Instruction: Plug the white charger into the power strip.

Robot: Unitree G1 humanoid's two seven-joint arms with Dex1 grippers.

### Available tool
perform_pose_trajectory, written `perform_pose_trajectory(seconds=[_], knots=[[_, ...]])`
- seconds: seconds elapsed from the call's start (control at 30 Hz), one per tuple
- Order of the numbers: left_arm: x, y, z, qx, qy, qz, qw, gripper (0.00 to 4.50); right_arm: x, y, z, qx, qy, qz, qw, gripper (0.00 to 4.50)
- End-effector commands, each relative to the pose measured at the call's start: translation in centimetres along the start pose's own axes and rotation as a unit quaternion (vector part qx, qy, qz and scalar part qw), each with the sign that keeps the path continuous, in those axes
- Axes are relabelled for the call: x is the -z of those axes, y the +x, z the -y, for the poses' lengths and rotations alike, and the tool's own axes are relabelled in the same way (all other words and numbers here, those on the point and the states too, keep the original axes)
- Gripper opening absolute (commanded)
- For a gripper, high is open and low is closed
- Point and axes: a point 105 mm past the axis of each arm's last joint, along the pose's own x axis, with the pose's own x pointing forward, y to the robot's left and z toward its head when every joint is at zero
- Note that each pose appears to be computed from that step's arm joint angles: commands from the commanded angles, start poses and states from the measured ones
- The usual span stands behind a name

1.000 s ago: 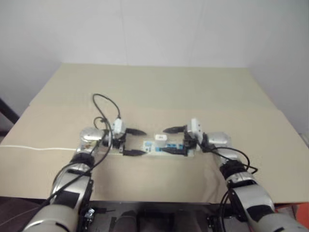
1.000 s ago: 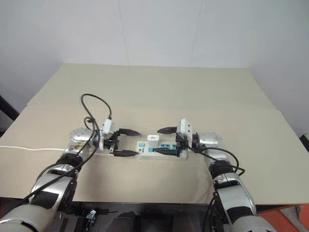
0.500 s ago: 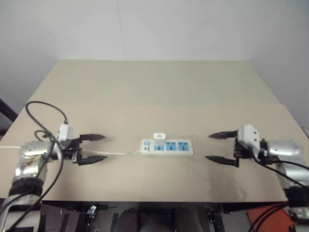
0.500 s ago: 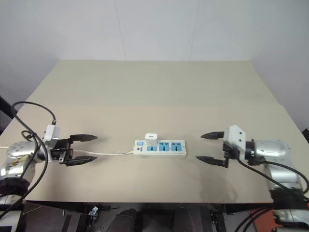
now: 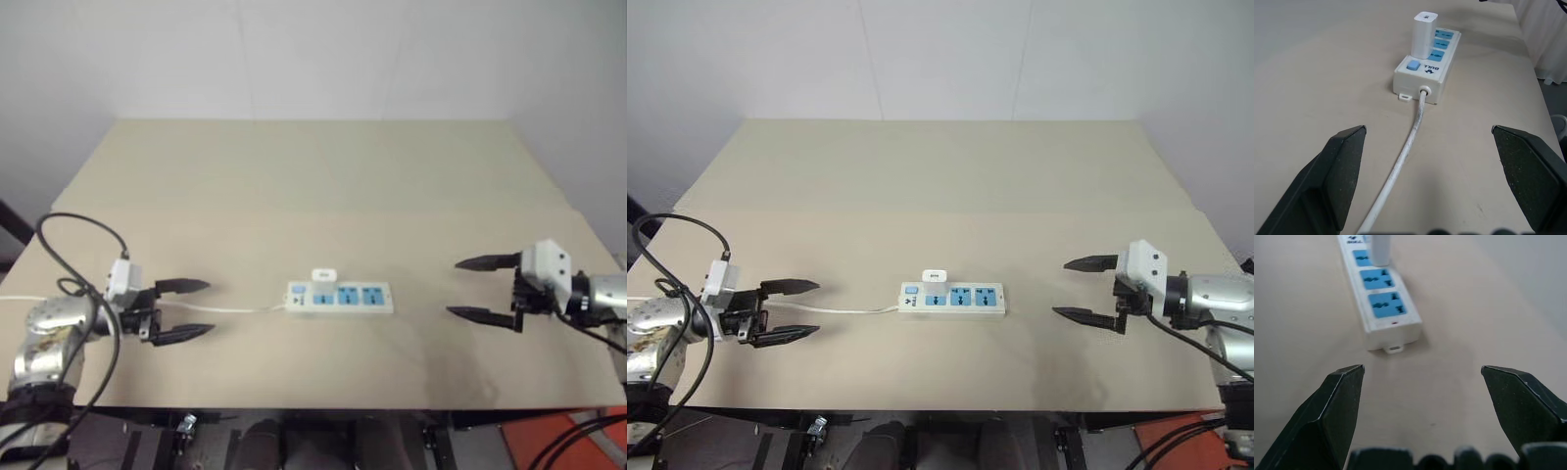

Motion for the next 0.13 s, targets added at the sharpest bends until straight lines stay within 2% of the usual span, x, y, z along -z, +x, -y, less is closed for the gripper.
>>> perform_pose_trajectory(seconds=[0.03, 0.13], knots=[[-0.87, -0.42, 0.18, -0.002, 0.015, -0.003, 1.0, 4.49, -0.95, -1.05, 0.32, 0.013, -0.014, 0.004, 1.0, 4.5], [-1.06, -0.43, 0.26, -0.006, 0.016, -0.003, 1.0, 4.49, -0.75, -1.24, 0.27, 0.014, -0.009, -0.003, 1.0, 4.5]])
